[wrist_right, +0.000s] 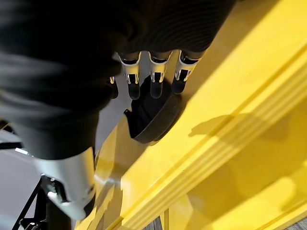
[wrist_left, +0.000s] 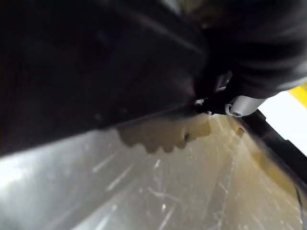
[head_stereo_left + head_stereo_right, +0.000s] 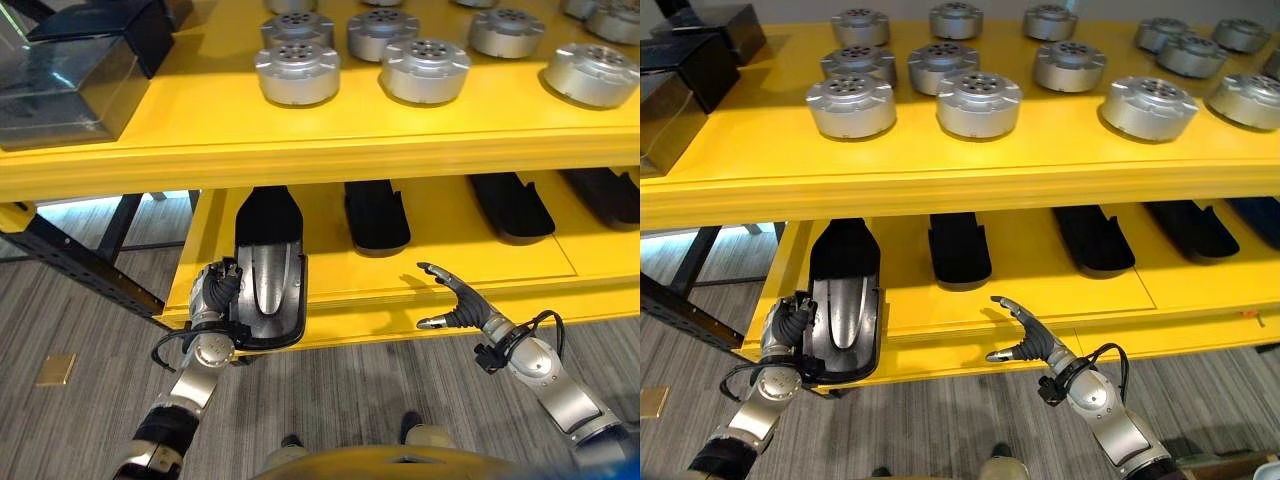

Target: Move parts from the plastic box to the shelf.

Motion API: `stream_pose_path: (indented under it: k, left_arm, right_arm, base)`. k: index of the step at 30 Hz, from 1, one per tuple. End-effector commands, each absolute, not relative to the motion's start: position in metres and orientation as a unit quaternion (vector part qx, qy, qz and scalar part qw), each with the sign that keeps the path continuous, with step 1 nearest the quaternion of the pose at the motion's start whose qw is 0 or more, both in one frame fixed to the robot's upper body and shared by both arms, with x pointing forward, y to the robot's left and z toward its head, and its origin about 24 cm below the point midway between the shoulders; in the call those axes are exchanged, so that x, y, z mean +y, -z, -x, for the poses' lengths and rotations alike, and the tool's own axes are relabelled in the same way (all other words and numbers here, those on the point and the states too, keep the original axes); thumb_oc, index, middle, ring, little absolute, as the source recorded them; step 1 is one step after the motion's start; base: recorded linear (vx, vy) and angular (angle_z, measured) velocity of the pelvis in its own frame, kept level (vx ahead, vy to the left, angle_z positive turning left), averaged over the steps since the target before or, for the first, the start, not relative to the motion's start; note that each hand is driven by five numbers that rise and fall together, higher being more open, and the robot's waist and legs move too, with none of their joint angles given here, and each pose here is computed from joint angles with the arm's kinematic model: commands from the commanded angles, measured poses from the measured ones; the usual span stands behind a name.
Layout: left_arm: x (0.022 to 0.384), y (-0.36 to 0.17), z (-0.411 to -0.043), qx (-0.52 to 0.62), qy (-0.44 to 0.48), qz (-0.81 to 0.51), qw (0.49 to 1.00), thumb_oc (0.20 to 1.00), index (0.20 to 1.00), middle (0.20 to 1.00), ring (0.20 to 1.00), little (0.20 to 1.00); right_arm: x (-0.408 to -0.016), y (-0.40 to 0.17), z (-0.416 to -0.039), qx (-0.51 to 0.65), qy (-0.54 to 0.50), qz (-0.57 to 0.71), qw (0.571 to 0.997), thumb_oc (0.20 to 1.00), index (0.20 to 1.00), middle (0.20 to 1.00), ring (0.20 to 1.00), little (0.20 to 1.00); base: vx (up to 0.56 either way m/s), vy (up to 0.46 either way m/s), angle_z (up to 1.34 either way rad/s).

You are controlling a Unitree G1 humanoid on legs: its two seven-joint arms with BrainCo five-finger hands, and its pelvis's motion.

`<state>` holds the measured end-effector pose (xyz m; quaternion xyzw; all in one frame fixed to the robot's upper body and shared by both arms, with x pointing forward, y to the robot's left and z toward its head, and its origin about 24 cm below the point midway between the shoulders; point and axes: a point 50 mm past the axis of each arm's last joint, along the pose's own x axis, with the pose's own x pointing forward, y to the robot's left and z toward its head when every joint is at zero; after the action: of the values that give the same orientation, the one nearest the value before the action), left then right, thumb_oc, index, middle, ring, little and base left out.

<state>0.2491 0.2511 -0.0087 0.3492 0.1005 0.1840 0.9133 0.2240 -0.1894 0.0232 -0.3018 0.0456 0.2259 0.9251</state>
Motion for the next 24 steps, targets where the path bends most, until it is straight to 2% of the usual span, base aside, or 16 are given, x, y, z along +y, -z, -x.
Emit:
stream_pose_path:
  k: [1,8,14,24]
  left_arm:
    - [0.26,-0.024,-0.275,0.032,-0.239,-0.366,0.899,0.2,0.2,0.2,0.2,0.2]
    - [0.284,-0.04,-0.302,0.049,-0.316,-0.372,0.871,0.2,0.2,0.2,0.2,0.2]
    - [0.324,-0.095,-0.329,0.045,-0.401,-0.379,0.833,0.2,0.2,0.2,0.2,0.2]
    - [0.348,-0.124,-0.331,0.055,-0.471,-0.381,0.794,0.2,0.2,0.2,0.2,0.2]
  right_arm:
    - [-0.181,-0.044,-0.238,-0.006,-0.246,0.323,0.914,1.0,1.0,1.0,1.0,1.0]
    - [-0.184,-0.051,-0.249,-0.011,-0.254,0.351,0.901,1.0,1.0,1.0,1.0,1.0]
    - [-0.18,-0.081,-0.274,-0.056,-0.239,0.372,0.895,1.0,1.0,1.0,1.0,1.0]
    - [-0.181,-0.101,-0.285,-0.08,-0.219,0.378,0.896,1.0,1.0,1.0,1.0,1.0]
  base:
    - [-0.02,0.033,-0.26]
    - [-0.06,0.049,-0.17]
    - [-0.17,0.054,-0.17]
    - [-0.09,0.025,-0.02]
